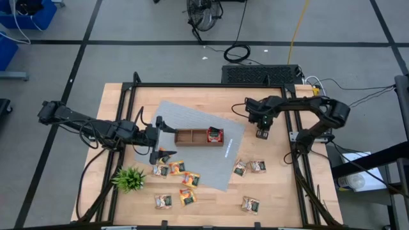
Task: Pick & Place Tea
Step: Put the brown tea bag into the wooden organizer
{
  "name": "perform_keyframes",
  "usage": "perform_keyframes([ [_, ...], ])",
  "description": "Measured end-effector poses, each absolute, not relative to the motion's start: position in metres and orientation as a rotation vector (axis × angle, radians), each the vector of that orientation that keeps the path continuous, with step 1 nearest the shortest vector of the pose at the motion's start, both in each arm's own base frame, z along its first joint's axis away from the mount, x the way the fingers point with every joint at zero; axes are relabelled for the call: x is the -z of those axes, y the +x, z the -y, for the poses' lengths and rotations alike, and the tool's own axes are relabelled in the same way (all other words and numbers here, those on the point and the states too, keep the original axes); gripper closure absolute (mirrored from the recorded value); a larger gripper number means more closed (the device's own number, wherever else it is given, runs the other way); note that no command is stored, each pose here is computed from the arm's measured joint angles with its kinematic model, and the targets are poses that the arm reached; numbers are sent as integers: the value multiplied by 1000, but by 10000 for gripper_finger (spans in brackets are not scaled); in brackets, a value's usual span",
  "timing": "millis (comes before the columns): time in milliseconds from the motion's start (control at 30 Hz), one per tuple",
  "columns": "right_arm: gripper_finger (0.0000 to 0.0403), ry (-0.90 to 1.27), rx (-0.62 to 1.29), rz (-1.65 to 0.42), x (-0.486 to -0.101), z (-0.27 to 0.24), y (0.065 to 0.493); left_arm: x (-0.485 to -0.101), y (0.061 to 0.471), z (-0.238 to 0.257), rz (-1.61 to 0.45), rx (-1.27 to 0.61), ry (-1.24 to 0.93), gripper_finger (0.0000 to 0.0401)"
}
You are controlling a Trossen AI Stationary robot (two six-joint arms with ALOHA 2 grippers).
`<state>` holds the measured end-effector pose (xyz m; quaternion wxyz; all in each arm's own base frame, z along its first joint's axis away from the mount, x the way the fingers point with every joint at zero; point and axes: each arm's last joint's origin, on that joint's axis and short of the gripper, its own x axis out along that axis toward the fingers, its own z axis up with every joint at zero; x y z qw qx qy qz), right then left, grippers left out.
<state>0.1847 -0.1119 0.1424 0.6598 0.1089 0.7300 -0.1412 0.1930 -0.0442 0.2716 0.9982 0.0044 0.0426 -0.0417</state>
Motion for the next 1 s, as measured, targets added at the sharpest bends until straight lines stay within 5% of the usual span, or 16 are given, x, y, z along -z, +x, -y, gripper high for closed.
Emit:
perform_keyframes([
  [333, 381, 173, 373, -1169, -208, 69, 211, -275, 193, 44, -47, 84, 4, 11],
  [1000, 382, -218, 71, -454, -218, -32, 292, -277, 194, 42, -32, 29, 10, 11],
])
